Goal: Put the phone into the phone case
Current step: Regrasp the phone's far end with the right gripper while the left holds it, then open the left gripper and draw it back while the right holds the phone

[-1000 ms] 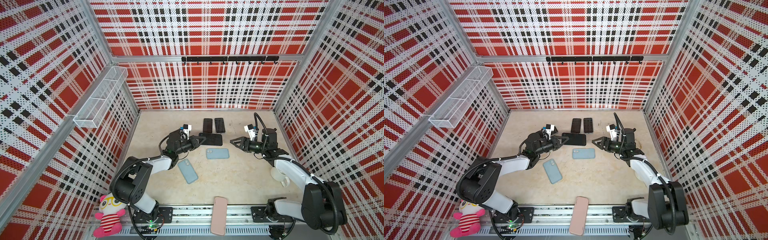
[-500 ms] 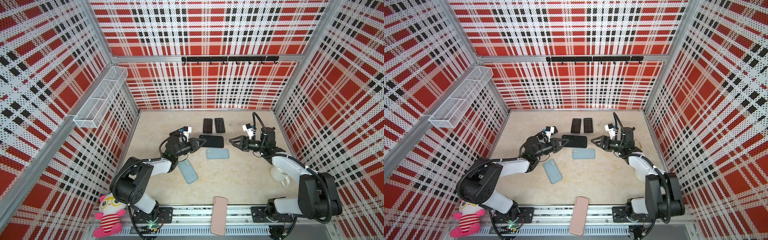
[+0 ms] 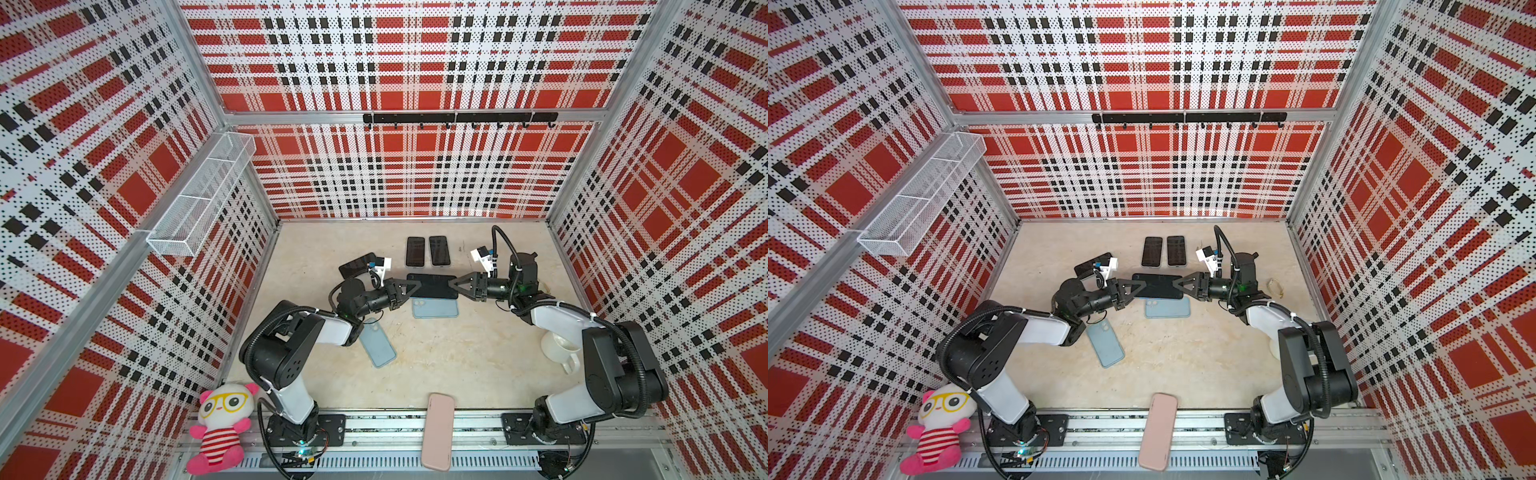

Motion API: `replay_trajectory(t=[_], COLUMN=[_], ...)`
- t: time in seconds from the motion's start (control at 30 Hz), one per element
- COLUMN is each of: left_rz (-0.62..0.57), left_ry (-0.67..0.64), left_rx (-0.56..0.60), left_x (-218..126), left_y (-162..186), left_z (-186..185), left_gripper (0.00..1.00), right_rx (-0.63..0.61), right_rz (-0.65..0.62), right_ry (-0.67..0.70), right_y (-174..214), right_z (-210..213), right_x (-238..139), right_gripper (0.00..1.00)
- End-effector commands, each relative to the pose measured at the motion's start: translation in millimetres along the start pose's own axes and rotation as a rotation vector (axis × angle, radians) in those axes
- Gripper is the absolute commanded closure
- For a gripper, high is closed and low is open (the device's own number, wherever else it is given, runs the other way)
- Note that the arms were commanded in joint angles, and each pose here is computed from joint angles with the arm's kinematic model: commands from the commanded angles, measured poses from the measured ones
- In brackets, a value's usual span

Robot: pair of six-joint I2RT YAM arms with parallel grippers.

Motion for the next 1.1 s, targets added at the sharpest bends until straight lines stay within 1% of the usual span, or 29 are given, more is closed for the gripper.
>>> replay_trajectory(t=[0.0,0.1,0.17,0.23,0.33,0.37,0.4,0.47,0.5,0.53,0.57,0.6,0.67,0.73,0.83,0.87,0.93,0.97,1.0,1.07], left_rz=[-0.006,-0.015,-0.011,-0.011,-0.027,-0.03,-0.027,-0.032,-0.042,-0.058,-0.076,-0.086,-0.102,-0.106,-0.085,-0.062,0.003,0.032,0.052,0.068], left_ry=[0.095,0.088,0.085,0.082,0.069,0.064,0.063,0.06,0.053,0.039,0.015,-0.015,-0.101,-0.185,-0.329,-0.388,-0.563,-0.621,-0.658,-0.683], left_rx=[0.069,0.071,0.07,0.067,0.079,0.084,0.089,0.108,0.118,0.129,0.142,0.157,0.198,0.235,0.262,0.268,0.303,0.308,0.317,0.326], left_x=[8.0,8.4,10.3,11.1,10.4,10.0,10.0,5.9,1.7,-4.1,-10.1,-14.6,-23.2,-29.4,-36.7,-37.6,-38.5,-38.1,-36.2,-30.1], left_y=[-7.0,-8.4,-8.9,-9.2,-10.7,-11.8,-12.1,-14.3,-16.4,-19.8,-24.2,-27.8,-36.3,-42.9,-53.5,-57.1,-68.1,-70.9,-74.5,-79.3], left_z=[-19.1,-16.3,-13.7,-11.9,-10.9,-10.7,-11.5,-13.9,-15.2,-16.7,-18.0,-18.6,-21.2,-23.6,-19.1,-14.9,-5.1,-2.0,-0.7,1.6], left_gripper=[1.0,1.0,1.0,1.0,1.0,0.97,0.85,0.58,0.46,0.32,0.21,0.15,0.07,0.05,0.07,0.08,0.09,0.1,0.12,0.14], right_rx=[-0.077,-0.054,-0.067,-0.074,-0.123,-0.136,-0.144,-0.16,-0.165,-0.171,-0.179,-0.185,-0.18,-0.169,-0.139,-0.125,-0.103,-0.086,-0.078,-0.045], right_rz=[0.007,-0.002,0.0,0.012,0.048,0.045,0.037,0.024,0.018,0.006,-0.012,-0.029,-0.07,-0.114,-0.163,-0.169,-0.159,-0.148,-0.136,-0.109], right_ry=[-0.124,-0.17,-0.162,-0.103,0.011,0.014,0.009,0.013,0.022,0.028,0.033,0.039,0.065,0.087,0.161,0.185,0.237,0.258,0.282,0.297], right_y=[-2.5,-3.3,-4.7,-5.9,-6.4,-6.5,-7.0,-9.2,-10.5,-12.4,-15.1,-16.9,-20.4,-20.9,-15.8,-13.6,-6.2,-2.8,0.3,4.3], right_z=[16.5,20.2,22.2,21.0,24.7,28.7,32.2,40.3,42.5,44.6,47.0,47.6,46.3,43.7,35.5,32.4,24.0,19.6,14.9,5.1], right_x=[4.2,4.5,6.6,9.1,11.1,9.8,8.8,6.3,4.6,1.7,-2.5,-6.6,-19.9,-34.6,-57.1,-63.0,-72.0,-73.6,-74.6,-73.5], right_gripper=[0.65,0.71,0.8,0.87,0.97,1.0,1.0,1.0,1.0,1.0,1.0,1.0,1.0,1.0,1.0,1.0,1.0,1.0,1.0,1.0])
Point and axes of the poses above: each gripper's point midway between its finger pads, its own x axis out along the fingers, its own z axis along the line the jaws close on, y = z × x, the point moved 9 cm from there along -x, back along the fingers, and after that the axes turned 3 degrees about x, right-handed, at the moved point
